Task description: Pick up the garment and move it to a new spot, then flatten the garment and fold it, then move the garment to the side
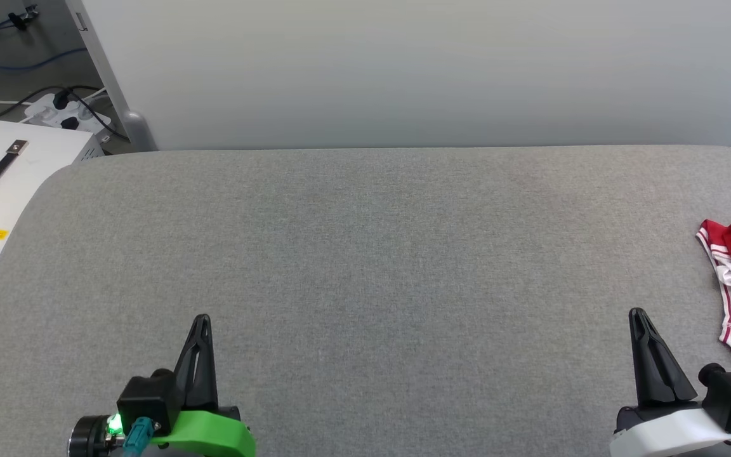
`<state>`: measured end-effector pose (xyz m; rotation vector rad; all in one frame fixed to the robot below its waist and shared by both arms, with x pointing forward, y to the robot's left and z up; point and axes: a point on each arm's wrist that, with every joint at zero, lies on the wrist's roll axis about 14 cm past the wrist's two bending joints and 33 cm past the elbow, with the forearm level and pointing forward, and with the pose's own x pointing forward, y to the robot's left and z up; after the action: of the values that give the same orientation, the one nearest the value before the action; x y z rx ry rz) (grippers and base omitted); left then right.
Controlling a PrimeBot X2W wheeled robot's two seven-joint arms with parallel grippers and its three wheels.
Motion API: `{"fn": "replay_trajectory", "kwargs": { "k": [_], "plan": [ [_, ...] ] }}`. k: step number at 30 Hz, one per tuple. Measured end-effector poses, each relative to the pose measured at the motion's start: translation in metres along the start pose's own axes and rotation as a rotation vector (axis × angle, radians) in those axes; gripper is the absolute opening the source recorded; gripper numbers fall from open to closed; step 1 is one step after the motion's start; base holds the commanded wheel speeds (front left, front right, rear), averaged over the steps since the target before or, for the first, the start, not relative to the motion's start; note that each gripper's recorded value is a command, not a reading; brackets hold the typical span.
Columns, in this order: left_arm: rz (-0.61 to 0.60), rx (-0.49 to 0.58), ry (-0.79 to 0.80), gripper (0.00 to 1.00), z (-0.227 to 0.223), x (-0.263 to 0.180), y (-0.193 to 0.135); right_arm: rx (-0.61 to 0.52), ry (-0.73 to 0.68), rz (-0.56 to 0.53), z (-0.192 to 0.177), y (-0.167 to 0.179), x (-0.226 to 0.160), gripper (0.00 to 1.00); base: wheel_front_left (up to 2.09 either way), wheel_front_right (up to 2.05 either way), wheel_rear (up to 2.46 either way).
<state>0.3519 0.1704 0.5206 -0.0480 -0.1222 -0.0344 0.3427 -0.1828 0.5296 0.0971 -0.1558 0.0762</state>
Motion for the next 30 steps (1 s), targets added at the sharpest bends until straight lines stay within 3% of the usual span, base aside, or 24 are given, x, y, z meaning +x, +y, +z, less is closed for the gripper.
{"fn": "replay_trajectory", "kwargs": {
  "k": [30],
  "plan": [
    [-0.001,0.017,0.046,0.0,-0.004,0.0016,0.0005,-0.023,0.055,0.012,-0.0067,0.0039,0.0037,0.0,0.0,0.0,0.0]
  ]
}}
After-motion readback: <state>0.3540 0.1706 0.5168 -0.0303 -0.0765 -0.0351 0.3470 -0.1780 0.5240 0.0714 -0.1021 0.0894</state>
